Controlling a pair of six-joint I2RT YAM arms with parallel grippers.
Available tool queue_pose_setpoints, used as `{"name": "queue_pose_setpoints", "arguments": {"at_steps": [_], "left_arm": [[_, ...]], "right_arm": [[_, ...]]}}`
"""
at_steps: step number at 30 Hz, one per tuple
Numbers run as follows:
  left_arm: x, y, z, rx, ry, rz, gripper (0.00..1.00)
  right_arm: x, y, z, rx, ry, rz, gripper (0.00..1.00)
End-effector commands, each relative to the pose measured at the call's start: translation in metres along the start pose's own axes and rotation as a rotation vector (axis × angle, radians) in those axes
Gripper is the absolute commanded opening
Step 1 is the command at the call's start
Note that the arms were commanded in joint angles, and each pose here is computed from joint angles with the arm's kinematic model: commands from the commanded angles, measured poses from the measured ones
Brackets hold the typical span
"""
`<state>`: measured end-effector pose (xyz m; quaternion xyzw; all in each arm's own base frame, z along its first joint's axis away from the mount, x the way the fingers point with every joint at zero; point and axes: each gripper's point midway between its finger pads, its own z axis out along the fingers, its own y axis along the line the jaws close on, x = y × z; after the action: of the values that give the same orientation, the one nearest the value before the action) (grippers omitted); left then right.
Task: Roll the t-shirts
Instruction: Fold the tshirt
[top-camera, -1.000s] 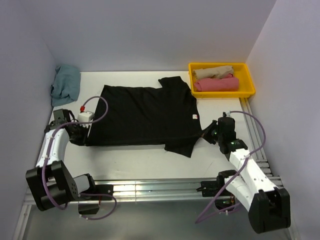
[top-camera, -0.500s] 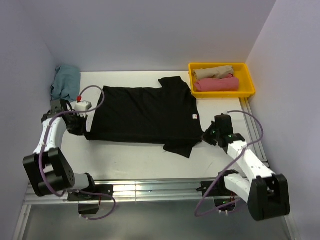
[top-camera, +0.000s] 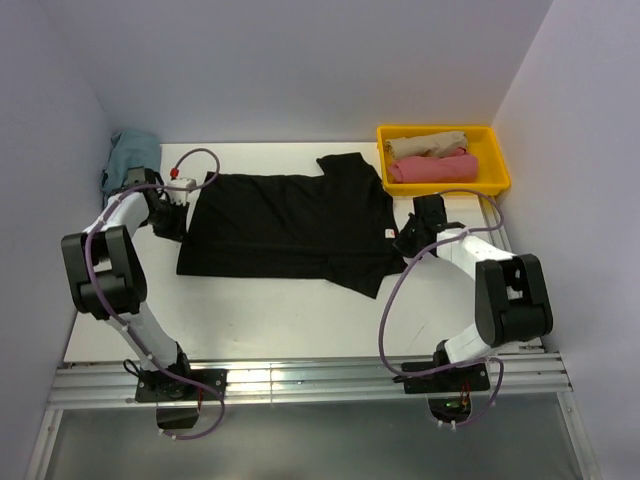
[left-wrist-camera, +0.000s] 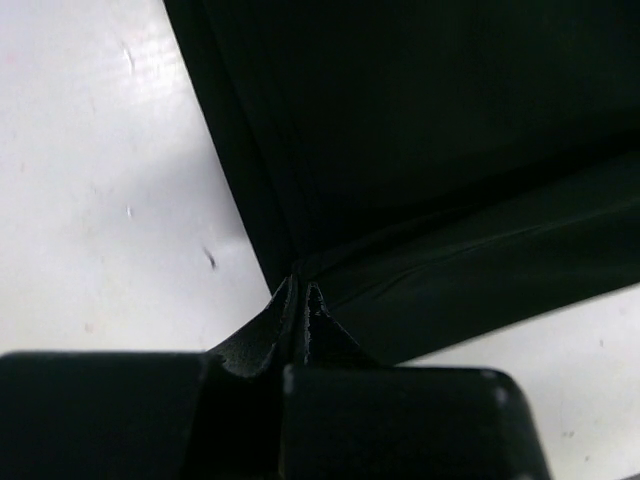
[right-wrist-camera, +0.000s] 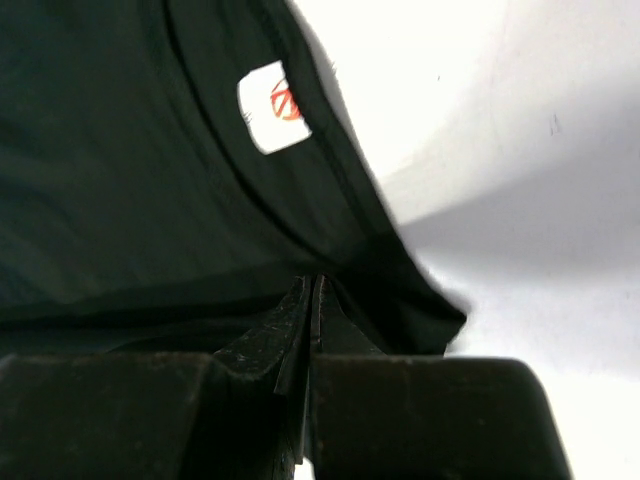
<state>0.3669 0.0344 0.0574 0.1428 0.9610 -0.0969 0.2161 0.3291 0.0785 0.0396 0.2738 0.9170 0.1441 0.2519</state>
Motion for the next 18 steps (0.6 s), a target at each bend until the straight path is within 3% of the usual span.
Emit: {"name": "queue_pose_setpoints", "arguments": {"at_steps": [1, 18], "left_arm": [[-0.026, 0.010, 0.002, -0.035, -0.046, -0.008, 0.00], [-0.042, 0.019, 0.024, -0.063, -0.025, -0.027, 0.00]], "right_arm": [[-0.029, 0.010, 0.005, 0.008, -0.077, -0.021, 0.00], [-0.043, 0.015, 0.030, 0.053, -0.057, -0.022, 0.00]]}}
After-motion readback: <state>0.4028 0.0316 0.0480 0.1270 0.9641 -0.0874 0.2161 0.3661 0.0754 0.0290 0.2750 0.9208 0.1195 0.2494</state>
